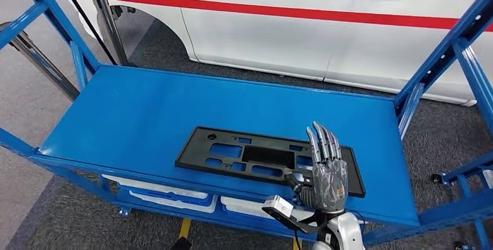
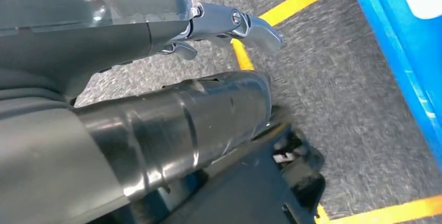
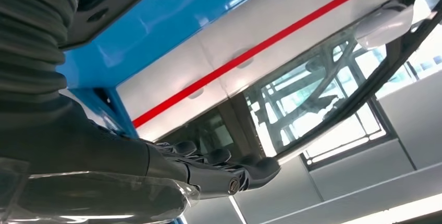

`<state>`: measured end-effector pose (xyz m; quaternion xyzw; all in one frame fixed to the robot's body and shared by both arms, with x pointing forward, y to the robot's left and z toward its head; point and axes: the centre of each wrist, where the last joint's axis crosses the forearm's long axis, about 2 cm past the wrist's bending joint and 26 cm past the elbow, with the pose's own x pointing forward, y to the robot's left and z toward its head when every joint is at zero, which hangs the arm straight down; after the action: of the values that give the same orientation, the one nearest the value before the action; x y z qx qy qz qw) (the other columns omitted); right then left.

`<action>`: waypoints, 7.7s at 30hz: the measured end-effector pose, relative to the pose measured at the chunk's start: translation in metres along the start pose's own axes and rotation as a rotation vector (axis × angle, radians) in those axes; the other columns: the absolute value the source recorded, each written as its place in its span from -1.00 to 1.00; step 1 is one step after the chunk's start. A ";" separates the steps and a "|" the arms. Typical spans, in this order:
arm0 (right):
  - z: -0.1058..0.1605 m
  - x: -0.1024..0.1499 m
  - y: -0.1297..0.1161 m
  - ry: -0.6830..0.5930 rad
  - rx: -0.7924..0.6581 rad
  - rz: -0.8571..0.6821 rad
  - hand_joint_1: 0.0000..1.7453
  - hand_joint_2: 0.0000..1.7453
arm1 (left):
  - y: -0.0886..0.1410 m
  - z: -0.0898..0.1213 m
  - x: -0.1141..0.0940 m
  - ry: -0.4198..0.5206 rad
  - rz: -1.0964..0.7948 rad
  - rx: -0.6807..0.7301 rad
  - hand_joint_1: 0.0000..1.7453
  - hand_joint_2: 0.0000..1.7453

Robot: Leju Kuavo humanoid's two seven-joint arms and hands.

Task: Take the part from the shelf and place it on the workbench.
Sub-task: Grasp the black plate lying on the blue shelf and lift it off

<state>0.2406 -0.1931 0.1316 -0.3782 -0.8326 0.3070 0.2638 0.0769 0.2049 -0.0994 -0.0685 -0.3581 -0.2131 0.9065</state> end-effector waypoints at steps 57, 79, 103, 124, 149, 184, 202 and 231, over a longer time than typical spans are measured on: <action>-0.027 -0.049 -0.015 -0.224 0.243 0.059 -1.00 1.00 | 0.000 -0.005 0.008 0.045 -0.100 -0.004 -1.00 -1.00; -0.074 -0.032 -0.028 -0.385 0.486 -0.167 -1.00 1.00 | 0.001 -0.005 0.009 0.052 -0.100 0.009 -1.00 -1.00; -0.045 -0.048 -0.030 -0.363 0.660 -0.219 -1.00 1.00 | 0.001 -0.005 0.010 0.053 -0.094 0.013 -1.00 -1.00; -0.028 -0.073 -0.026 -0.269 0.773 -0.151 -1.00 1.00 | 0.001 -0.005 0.009 0.053 -0.093 0.012 -1.00 -1.00; -0.017 -0.097 -0.018 -0.168 0.719 0.128 -1.00 1.00 | 0.001 -0.005 0.010 0.050 -0.104 0.003 -1.00 -1.00; 0.002 -0.098 -0.007 -0.133 0.581 0.289 1.00 1.00 | 0.001 -0.007 0.012 0.049 -0.114 0.001 -1.00 -1.00; 0.018 0.007 -0.031 -0.040 0.030 0.267 1.00 1.00 | -0.001 -0.004 0.008 0.054 -0.085 0.047 -1.00 -1.00; 0.010 0.065 -0.063 -0.022 -0.137 0.213 1.00 1.00 | -0.005 0.003 -0.004 0.006 0.005 0.064 -1.00 1.00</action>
<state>0.1672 -0.1779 0.1835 -0.4783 -0.8094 0.2799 0.1941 0.0697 0.2025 -0.1000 -0.0397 -0.3618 -0.1997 0.9098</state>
